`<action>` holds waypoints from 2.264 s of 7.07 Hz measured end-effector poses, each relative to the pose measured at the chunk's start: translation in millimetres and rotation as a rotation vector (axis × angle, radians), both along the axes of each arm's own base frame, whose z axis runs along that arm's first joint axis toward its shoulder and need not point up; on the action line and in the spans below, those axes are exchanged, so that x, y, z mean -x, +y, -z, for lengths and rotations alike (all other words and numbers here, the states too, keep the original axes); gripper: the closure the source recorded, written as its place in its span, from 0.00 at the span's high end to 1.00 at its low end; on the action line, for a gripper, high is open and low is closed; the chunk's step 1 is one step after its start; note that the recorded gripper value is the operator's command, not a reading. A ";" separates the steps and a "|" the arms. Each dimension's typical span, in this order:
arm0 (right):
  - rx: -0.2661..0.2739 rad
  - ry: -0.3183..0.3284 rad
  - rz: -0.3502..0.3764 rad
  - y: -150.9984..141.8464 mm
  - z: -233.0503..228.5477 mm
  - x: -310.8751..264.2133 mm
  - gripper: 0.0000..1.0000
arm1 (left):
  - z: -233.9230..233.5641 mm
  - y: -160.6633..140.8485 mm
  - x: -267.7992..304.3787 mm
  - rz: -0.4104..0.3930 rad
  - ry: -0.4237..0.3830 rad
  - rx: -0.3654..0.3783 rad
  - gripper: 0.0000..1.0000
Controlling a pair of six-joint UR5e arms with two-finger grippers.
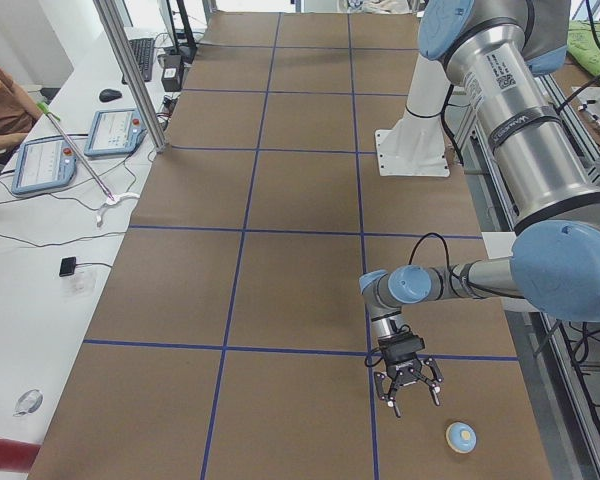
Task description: Place and press bell with both arms
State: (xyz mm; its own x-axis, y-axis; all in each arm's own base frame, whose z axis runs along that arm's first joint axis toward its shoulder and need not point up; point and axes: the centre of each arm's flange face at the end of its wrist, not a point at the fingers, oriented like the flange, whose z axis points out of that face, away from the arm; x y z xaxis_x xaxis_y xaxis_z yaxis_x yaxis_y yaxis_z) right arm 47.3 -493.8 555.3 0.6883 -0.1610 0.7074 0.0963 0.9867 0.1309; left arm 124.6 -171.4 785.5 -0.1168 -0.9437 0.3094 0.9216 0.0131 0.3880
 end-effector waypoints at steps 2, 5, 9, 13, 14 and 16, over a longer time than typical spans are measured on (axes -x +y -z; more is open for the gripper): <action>-0.006 -0.001 0.003 -0.3 2.7 1.2 1.00 | -4.7 20.3 -21.2 0.001 0.006 0.004 1.00; -0.004 -0.001 0.004 0.8 1.7 1.5 1.00 | -19.9 38.8 -29.4 0.014 -0.012 0.004 1.00; -0.004 0.000 0.004 1.4 1.6 1.5 1.00 | -47.6 77.7 -44.0 -0.011 -0.003 0.042 1.00; -0.002 0.001 0.003 2.8 0.5 1.3 1.00 | -45.1 109.0 -52.7 -0.002 -0.019 0.069 1.00; -0.001 0.001 0.003 3.1 0.2 1.0 1.00 | -47.3 108.2 -41.9 -0.004 -0.035 0.068 1.00; 0.002 0.001 0.002 3.8 -0.5 0.7 1.00 | -52.3 105.3 -21.0 -0.006 -0.067 0.061 1.00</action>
